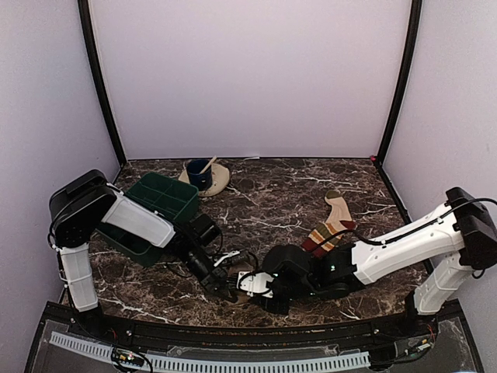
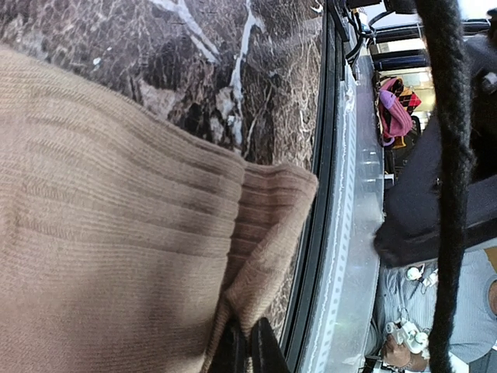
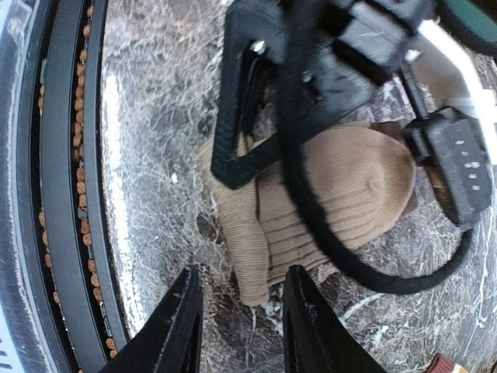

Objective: Roll the socks
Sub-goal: Roll the sock at the center of the board.

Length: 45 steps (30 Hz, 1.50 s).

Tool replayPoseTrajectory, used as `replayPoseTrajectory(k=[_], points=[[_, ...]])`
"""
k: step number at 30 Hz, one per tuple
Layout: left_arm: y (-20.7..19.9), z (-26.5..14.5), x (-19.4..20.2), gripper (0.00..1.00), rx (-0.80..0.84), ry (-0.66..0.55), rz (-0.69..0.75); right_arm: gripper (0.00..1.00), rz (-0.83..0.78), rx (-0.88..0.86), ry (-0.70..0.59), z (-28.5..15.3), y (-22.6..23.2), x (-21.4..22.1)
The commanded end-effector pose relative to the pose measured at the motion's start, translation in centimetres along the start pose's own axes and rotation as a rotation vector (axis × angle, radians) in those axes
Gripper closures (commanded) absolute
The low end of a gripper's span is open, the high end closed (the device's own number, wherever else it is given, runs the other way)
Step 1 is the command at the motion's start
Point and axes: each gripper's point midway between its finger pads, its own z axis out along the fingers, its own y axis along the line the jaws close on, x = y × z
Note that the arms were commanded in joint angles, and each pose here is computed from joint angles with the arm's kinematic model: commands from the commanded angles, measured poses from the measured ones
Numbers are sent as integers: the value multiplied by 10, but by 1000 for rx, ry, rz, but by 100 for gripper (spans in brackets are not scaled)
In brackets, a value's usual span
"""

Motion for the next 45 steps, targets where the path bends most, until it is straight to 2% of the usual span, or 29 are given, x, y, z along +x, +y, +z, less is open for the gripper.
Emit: replayPoseTrajectory(k=[1, 15, 45], points=[[12, 0, 11, 100, -27, 14, -53, 67, -58, 6, 19, 8, 6, -2], [22, -1, 10, 100, -42, 17, -79, 72, -100, -35, 62, 23, 17, 5], [29, -2, 12, 100, -36, 28, -102, 72, -131, 12, 119, 47, -4, 16]])
